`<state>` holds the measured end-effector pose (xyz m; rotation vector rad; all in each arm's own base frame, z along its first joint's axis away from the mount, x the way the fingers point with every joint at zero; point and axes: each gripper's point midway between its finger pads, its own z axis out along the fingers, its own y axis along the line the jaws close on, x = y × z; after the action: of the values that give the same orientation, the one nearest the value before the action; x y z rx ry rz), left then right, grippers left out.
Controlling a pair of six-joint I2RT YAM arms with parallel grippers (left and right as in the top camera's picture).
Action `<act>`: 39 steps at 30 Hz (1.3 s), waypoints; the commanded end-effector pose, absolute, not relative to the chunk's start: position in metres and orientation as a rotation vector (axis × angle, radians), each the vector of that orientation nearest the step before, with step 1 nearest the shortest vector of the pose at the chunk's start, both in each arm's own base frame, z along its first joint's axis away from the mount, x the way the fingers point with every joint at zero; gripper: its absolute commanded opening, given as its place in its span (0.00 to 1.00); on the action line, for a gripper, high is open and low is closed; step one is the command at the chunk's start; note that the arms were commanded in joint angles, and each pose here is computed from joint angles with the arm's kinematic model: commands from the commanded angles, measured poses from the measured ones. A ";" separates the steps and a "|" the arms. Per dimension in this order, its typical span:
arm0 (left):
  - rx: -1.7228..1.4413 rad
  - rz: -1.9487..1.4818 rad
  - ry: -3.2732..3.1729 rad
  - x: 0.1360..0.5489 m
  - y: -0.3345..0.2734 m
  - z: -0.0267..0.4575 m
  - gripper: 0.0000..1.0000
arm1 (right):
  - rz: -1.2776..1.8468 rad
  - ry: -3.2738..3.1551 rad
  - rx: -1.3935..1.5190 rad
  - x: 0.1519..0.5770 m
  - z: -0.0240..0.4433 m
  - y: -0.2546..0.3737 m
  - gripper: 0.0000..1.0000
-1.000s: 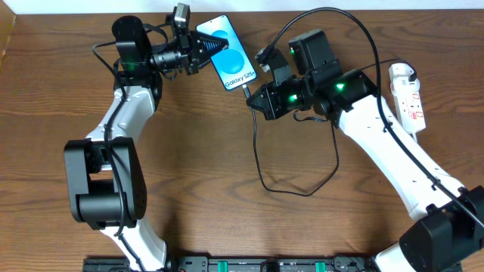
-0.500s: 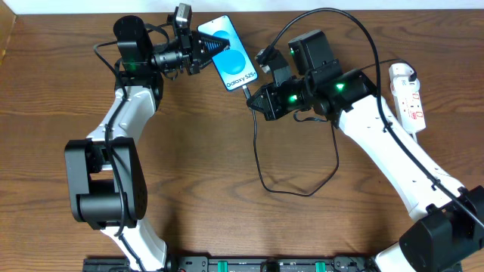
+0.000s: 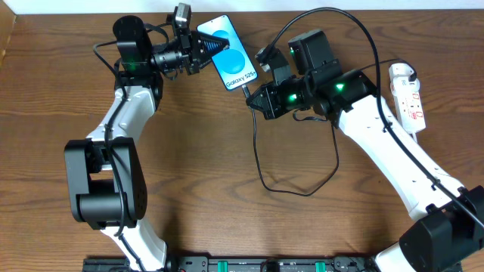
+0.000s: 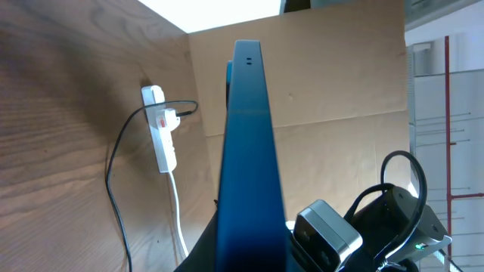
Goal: Plug charger to phone and switch on socket
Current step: 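Push the plug up into the phone's port while the left gripper holds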
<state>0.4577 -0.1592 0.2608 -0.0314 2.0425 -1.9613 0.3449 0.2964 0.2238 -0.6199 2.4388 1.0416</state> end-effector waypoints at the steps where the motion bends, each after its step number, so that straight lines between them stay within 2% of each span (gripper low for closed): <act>1: 0.089 -1.968 2.027 0.447 -0.164 0.275 0.07 | 1.059 2.413 -0.607 0.349 0.229 0.300 0.01; 39: 0.127 -1.969 2.025 0.444 -0.164 0.276 0.07 | 1.068 2.393 -0.593 0.353 0.233 0.302 0.01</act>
<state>0.4598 -0.1563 0.2609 -0.0363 2.0344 -1.9487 0.3478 0.2990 0.2260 -0.5900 2.4289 1.0641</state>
